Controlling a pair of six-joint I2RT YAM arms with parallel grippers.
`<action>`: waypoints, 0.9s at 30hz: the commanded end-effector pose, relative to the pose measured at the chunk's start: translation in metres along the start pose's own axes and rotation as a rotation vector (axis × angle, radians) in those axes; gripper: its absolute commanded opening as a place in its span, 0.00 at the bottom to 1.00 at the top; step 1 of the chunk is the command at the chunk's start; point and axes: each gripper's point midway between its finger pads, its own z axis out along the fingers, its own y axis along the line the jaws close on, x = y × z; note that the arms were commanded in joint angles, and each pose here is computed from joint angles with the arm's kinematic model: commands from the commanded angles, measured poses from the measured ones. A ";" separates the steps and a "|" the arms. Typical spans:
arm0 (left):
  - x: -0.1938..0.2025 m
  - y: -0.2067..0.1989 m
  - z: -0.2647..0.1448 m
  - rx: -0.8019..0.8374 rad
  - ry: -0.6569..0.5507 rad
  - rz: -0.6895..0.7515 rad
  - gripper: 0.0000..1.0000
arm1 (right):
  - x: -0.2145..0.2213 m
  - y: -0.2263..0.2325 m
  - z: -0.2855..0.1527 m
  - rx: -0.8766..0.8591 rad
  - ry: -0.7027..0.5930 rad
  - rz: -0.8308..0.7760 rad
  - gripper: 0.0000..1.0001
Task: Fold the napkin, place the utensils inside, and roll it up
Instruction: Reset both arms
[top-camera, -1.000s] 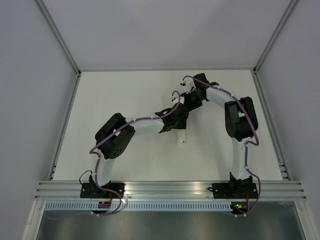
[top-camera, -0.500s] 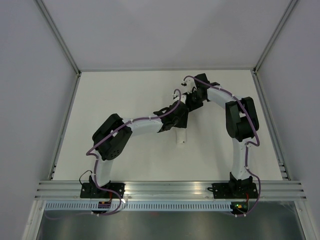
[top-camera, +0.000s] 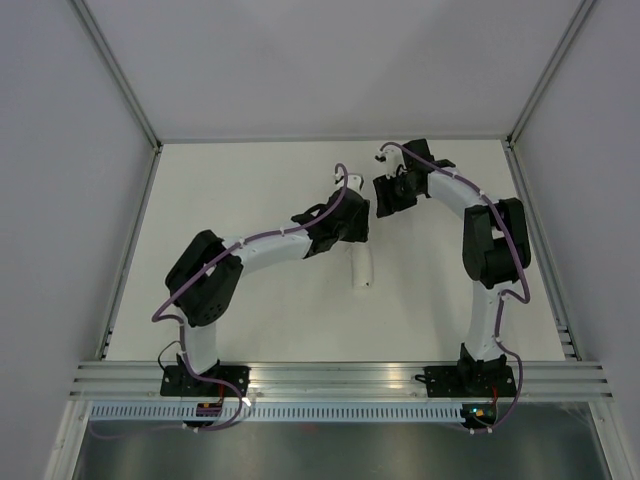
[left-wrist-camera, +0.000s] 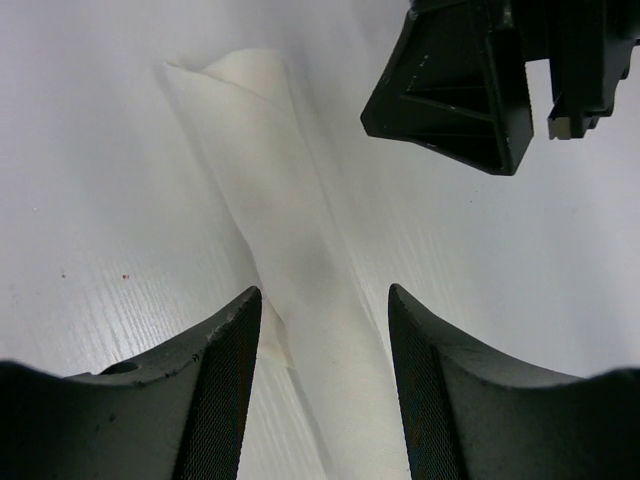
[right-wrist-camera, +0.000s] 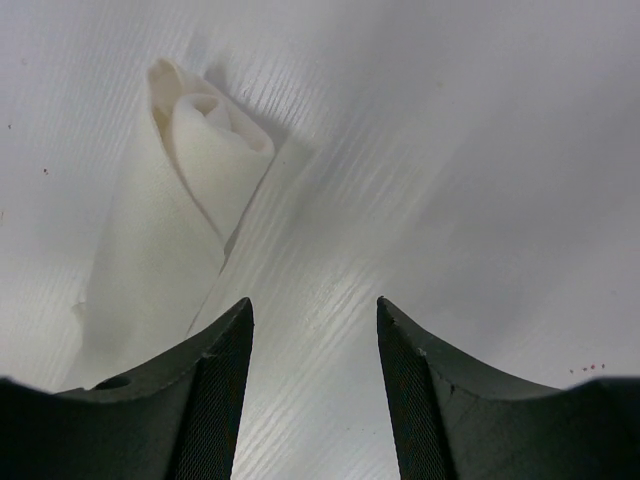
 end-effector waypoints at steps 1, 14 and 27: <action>-0.034 -0.001 -0.022 0.017 -0.096 0.002 0.59 | -0.011 -0.001 -0.026 0.033 -0.050 0.029 0.59; -0.043 0.061 -0.127 -0.077 -0.162 -0.019 0.63 | -0.041 -0.010 -0.163 0.114 -0.348 0.015 0.65; -0.027 0.101 -0.212 -0.047 -0.248 0.007 0.67 | -0.009 0.001 -0.264 0.311 -0.565 0.015 0.79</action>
